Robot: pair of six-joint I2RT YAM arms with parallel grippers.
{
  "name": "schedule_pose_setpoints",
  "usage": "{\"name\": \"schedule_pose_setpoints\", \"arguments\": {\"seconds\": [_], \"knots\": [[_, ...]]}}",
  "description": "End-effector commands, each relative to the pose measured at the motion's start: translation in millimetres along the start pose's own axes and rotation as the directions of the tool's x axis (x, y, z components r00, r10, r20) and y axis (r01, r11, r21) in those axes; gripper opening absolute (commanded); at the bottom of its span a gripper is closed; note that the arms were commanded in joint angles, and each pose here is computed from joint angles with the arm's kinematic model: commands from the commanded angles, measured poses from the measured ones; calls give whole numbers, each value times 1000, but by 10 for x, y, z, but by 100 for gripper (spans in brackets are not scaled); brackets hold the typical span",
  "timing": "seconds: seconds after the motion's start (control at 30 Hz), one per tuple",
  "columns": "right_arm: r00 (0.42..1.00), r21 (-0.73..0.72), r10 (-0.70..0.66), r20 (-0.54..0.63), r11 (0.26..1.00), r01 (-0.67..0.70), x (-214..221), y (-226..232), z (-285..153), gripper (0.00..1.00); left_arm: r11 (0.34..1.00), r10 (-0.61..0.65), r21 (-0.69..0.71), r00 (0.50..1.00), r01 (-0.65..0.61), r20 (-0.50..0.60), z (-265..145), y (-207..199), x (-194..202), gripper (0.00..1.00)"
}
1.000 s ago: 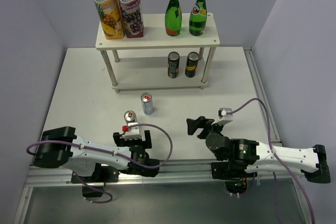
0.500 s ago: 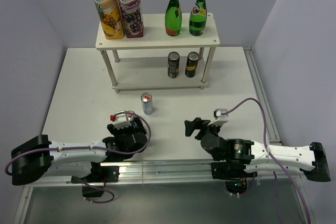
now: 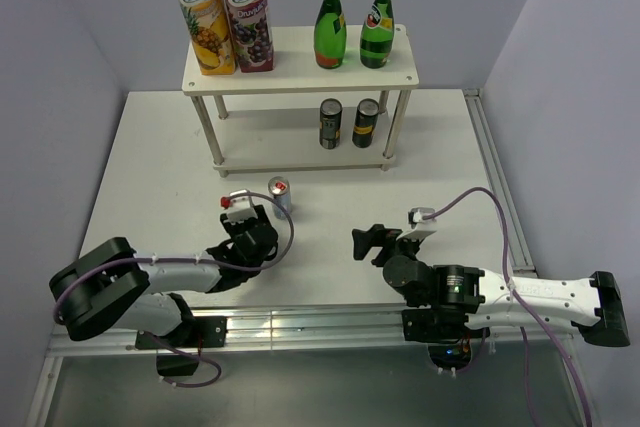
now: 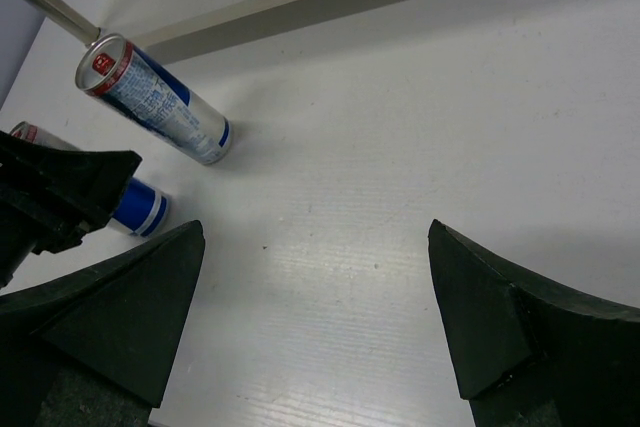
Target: Place and organize the beverage onto the shelf
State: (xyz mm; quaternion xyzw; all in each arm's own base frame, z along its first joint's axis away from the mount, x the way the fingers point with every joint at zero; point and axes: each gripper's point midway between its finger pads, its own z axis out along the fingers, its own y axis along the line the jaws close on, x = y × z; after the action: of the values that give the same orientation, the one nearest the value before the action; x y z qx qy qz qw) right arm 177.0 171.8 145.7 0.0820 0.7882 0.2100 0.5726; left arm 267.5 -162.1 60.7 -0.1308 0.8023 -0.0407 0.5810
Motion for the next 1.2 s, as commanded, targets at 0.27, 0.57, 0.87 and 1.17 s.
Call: {"name": "schedule_pose_setpoints", "arguments": {"seconds": [0.27,0.57,0.87,1.17], "knots": [[998,24,31,47,999,-32,-32,-102,8,100,1000,-2,28,998,0,67,-10,-244,-588,0],[998,8,44,51,999,-44,-52,-81,-1,100,999,-18,31,982,12,186,272,-307,-1634,0],[998,10,44,51,999,-45,-60,-126,-17,100,1000,-22,17,967,19,253,888,-303,-2239,0],[998,12,47,48,999,-47,-43,-129,-16,100,1000,14,4,968,-16,249,1436,-470,-2166,0]]}}
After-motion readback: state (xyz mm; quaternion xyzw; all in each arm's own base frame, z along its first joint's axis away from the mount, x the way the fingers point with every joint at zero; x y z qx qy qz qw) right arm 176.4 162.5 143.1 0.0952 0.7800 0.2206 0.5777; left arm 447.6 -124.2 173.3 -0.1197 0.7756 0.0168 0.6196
